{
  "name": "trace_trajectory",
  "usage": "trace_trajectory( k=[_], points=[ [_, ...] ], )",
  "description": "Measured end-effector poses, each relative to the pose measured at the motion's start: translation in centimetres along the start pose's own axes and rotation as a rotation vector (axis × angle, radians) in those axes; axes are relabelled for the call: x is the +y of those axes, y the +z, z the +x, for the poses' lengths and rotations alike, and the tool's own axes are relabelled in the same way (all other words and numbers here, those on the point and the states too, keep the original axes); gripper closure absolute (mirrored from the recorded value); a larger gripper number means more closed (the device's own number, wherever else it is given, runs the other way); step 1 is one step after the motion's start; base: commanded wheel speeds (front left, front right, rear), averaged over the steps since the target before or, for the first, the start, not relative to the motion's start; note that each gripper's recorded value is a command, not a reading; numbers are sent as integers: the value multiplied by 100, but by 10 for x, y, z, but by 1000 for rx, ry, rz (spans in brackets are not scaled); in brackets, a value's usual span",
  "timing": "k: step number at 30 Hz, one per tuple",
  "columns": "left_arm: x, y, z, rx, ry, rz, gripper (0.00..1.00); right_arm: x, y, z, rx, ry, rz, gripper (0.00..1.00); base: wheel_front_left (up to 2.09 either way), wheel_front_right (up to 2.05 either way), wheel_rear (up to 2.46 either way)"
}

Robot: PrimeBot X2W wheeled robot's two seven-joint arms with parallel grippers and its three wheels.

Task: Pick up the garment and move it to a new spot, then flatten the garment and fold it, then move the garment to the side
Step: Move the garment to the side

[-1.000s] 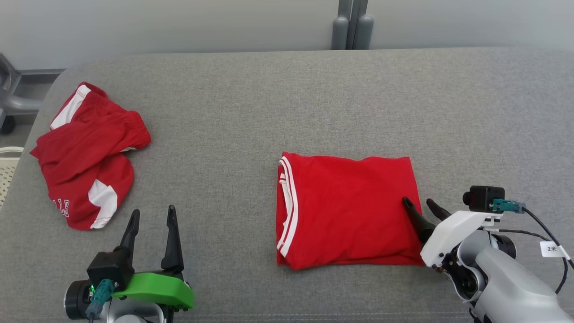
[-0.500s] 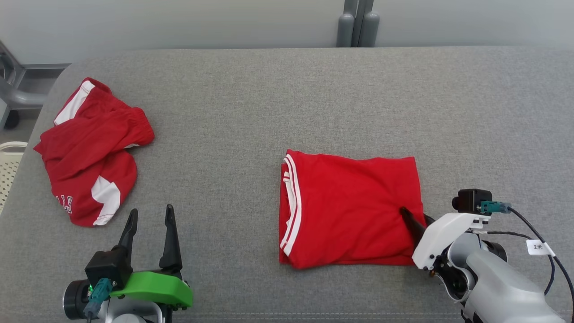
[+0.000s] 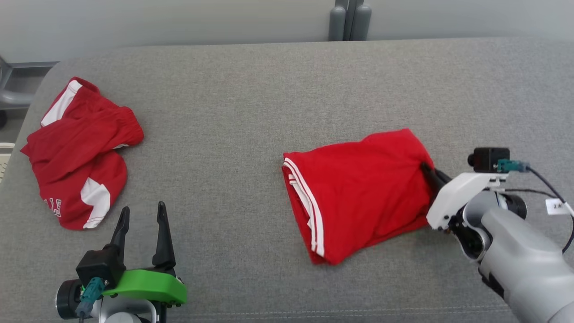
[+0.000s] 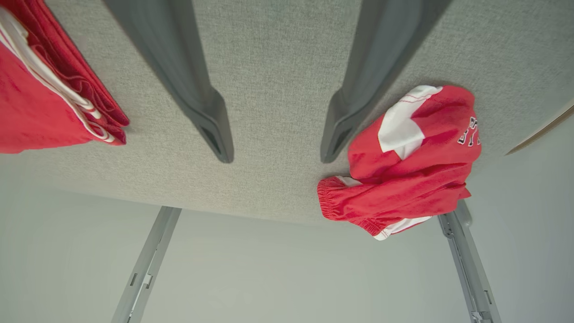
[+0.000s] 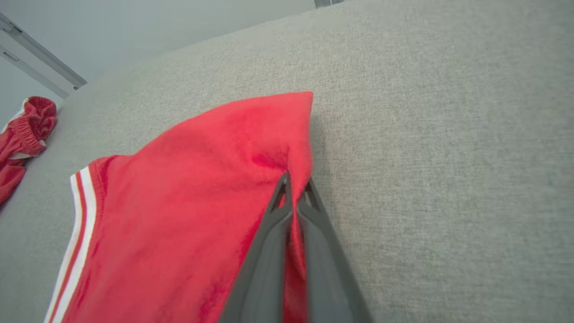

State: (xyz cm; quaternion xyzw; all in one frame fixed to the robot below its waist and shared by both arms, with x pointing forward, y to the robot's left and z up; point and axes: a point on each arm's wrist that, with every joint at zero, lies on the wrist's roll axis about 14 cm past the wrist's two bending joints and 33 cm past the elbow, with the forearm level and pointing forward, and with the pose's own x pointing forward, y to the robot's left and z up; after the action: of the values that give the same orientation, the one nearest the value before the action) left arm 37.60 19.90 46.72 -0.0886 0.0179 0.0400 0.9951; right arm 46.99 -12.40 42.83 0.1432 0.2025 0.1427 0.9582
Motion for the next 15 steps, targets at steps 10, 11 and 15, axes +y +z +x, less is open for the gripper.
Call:
trace_trajectory(
  k=[10, 11, 15],
  points=[
    [-12, -7, 23, 12, -47, 26, 0, -41, 75, 19, -104, -68, -84, 100, 0, 0, 0],
    [-12, -8, 26, 15, -49, 30, 0, -48, 80, 20, -111, -81, -88, 100, 0, 0, 0],
    [-11, -14, 36, 27, -58, 46, 0, -76, 101, 23, -139, -141, -104, 100, 0, 0, 0]
  ],
)
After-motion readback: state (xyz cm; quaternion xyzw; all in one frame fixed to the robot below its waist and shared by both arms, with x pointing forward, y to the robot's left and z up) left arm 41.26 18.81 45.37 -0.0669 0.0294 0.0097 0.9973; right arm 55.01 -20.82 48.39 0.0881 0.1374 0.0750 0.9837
